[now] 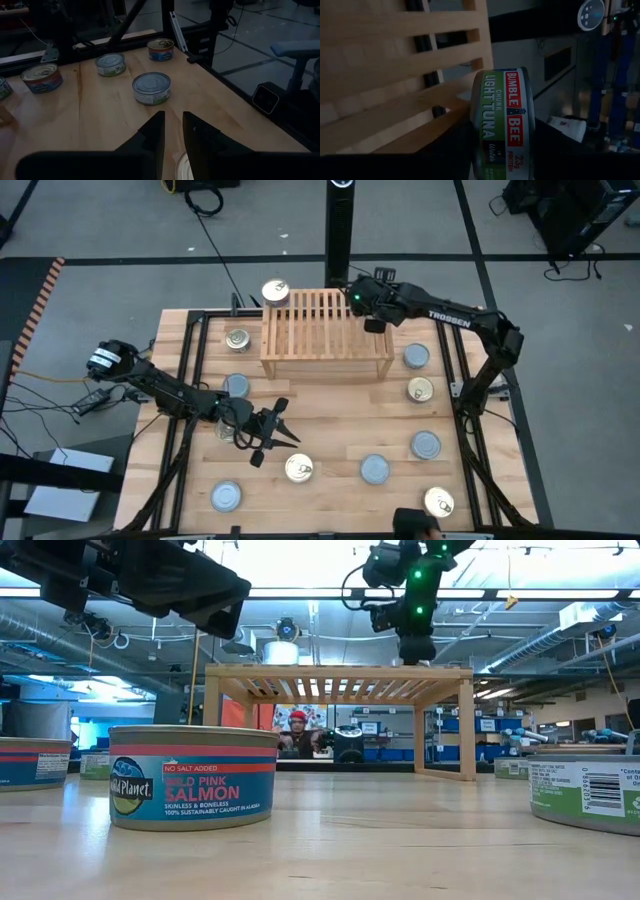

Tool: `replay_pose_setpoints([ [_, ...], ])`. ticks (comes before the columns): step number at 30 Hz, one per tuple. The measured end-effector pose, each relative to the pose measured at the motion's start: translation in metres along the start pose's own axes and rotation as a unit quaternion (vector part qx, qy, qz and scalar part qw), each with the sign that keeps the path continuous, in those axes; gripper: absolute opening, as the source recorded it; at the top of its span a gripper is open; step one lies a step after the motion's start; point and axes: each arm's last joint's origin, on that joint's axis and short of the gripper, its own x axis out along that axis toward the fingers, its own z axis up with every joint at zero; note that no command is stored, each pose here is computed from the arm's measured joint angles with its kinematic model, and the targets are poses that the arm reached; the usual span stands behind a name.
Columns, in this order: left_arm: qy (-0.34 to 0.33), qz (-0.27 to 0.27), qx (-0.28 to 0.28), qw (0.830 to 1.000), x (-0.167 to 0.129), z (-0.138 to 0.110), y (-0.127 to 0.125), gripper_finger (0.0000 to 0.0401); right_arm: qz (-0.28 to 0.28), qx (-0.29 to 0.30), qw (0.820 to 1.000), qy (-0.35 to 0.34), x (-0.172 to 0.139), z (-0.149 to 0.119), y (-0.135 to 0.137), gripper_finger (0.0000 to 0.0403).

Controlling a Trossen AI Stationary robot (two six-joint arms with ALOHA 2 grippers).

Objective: Stack canned seafood by type on shelf
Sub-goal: Put the green tuna can on the shelf

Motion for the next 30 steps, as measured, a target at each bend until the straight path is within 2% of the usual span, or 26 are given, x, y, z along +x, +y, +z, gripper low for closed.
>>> replay_pose_setpoints([
  [11,0.002,0.000,-0.014,1.000,0.000,0.000,0.000,0.0074,0.001,0.017,1.000,-0.008,0.010,-0.001,0.005,0.0159],
  [23,0.002,0.000,-0.014,1.000,0.000,0.000,0.000,0.0074,0.022,0.027,0.999,-0.013,0.010,-0.001,0.008,0.0242],
  [30,0.011,0.000,-0.015,1.000,0.000,-0.002,0.000,0.0074,0.026,0.022,0.999,-0.003,0.008,-0.003,0.011,0.0268],
])
